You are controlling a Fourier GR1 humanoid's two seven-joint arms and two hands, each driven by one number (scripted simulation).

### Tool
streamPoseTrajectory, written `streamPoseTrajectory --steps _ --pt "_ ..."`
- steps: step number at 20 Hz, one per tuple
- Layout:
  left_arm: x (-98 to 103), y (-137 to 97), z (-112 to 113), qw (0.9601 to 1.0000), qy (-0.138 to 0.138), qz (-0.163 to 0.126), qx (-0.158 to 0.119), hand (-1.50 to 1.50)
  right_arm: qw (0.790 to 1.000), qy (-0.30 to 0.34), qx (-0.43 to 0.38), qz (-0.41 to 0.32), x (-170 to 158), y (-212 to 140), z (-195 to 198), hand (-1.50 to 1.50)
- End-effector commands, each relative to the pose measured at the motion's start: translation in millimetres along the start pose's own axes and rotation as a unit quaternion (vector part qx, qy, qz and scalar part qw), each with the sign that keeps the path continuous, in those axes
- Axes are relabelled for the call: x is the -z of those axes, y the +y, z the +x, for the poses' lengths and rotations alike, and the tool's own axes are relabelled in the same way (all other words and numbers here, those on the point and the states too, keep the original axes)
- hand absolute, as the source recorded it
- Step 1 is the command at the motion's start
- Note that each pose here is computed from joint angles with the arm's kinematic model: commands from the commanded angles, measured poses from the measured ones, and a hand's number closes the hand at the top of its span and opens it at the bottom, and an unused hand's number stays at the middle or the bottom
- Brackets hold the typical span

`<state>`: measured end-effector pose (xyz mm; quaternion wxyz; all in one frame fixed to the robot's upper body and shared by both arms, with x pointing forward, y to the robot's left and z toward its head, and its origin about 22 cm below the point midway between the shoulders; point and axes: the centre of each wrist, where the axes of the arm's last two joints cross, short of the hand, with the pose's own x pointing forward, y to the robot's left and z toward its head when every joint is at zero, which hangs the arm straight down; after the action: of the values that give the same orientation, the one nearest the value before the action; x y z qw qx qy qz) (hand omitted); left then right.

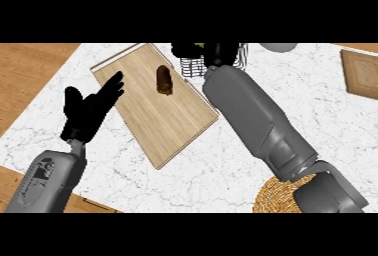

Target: Pick the pear from the placemat and place it in the basket

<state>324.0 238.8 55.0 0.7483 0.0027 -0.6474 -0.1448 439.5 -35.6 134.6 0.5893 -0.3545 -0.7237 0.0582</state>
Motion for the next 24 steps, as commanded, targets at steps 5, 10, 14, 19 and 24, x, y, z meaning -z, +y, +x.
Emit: streamPoseTrajectory --steps 5,10,14,19,24 --pt "8.3 -5.3 5.7 1.0000 -0.004 0.003 0.008 0.00 0.996 0.029 -0.026 -0.081 16.6 -7.6 74.6 1.50" --pt "12.6 3.1 9.2 0.9997 0.003 0.020 0.010 0.00 0.991 0.050 -0.051 -0.116 23.9 -17.6 111.4 1.50" --pt "13.3 -3.9 4.1 0.9998 0.006 0.018 0.000 0.00 0.981 0.065 -0.111 -0.146 31.2 -27.3 128.8 1.50" --pt "9.5 14.8 1.9 0.9989 0.006 0.047 -0.003 0.00 0.968 0.104 -0.147 -0.175 30.5 -31.5 144.1 1.50" --pt "8.6 19.7 1.7 0.9986 0.004 0.053 0.001 0.00 0.954 0.131 -0.181 -0.200 31.1 -30.2 138.7 1.50"
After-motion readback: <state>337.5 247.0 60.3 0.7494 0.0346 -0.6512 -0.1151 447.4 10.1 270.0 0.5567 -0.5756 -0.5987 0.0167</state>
